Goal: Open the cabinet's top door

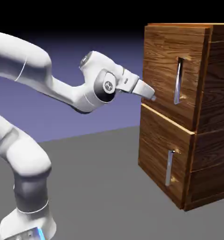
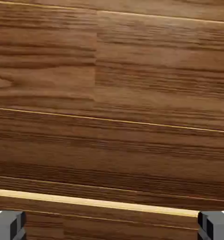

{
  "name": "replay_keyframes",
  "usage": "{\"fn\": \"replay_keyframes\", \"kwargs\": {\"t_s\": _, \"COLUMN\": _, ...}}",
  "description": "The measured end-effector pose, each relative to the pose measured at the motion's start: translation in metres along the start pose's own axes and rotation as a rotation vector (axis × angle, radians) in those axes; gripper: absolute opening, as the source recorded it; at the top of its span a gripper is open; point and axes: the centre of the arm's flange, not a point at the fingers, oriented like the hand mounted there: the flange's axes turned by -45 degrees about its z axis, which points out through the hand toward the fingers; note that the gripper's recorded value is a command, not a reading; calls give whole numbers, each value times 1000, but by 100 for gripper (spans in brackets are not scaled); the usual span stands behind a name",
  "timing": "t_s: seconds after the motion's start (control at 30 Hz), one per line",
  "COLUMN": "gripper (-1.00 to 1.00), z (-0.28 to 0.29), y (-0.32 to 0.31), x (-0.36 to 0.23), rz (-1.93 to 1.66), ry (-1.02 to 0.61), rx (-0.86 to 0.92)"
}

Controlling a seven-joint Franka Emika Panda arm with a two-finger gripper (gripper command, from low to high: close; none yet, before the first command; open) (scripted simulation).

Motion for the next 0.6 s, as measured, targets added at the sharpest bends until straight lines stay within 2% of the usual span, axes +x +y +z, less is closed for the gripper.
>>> {"fn": "replay_keyframes", "kwargs": {"t_s": 0.6, "gripper": 0, "z": -26, "y": 23, "x": 17, "rz": 13, "ry": 236, "rx": -21}}
